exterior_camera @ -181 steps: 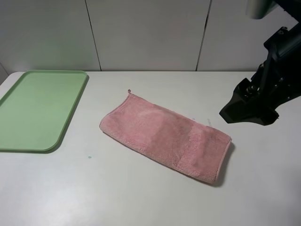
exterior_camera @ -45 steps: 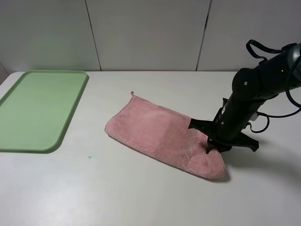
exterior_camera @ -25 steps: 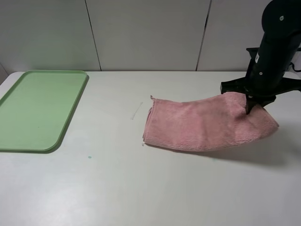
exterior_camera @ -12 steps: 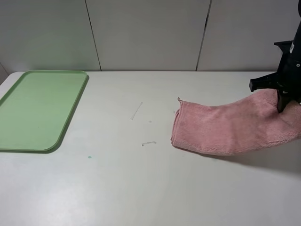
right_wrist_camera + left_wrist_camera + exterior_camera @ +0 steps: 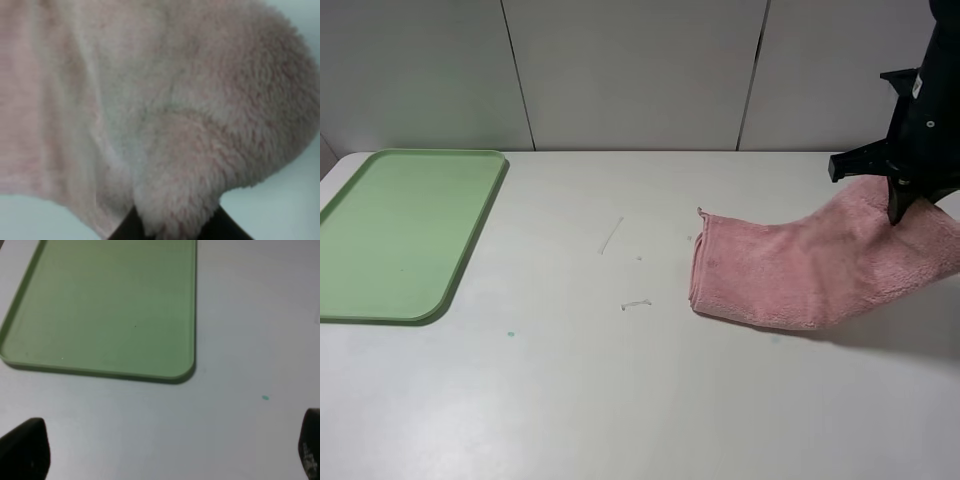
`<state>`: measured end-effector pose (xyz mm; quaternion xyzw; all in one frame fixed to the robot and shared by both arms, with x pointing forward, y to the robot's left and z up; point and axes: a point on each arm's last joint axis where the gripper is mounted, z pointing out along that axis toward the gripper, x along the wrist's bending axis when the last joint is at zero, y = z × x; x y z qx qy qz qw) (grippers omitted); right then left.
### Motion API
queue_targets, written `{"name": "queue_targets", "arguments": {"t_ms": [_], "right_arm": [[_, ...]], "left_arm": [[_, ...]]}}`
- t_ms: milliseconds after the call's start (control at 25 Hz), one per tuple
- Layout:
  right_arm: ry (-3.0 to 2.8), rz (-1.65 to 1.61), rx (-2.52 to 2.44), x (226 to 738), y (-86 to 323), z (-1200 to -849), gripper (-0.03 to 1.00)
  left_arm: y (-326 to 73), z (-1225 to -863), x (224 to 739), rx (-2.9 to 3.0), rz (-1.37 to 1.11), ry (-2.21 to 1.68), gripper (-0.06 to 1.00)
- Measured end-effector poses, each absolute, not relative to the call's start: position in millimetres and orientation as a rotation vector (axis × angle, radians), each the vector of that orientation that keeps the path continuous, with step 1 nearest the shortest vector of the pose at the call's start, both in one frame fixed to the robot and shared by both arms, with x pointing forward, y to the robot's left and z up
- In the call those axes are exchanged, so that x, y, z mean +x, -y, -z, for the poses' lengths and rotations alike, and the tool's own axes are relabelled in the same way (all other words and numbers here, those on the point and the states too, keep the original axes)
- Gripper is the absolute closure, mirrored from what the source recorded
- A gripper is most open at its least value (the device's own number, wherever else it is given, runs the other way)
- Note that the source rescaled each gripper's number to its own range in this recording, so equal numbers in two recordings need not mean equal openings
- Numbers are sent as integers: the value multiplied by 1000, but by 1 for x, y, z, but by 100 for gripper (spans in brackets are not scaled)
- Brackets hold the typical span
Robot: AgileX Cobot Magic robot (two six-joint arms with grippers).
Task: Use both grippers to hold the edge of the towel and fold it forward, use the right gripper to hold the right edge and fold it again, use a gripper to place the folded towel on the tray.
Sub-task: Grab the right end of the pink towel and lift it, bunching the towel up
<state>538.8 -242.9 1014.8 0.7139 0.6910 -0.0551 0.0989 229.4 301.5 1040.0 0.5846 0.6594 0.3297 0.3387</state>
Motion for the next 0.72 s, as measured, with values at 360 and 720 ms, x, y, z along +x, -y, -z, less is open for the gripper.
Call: {"name": "queue_targets", "arguments": {"t_ms": [360, 720], "right_arm": [[-2137, 195, 2034, 544, 195, -984, 89], [-2097, 86, 2043, 551, 166, -989, 89]], "left_arm": [[-301, -1040, 229, 1523, -859, -1717, -5], [-301, -1040, 229, 1523, -859, -1717, -5]]}}
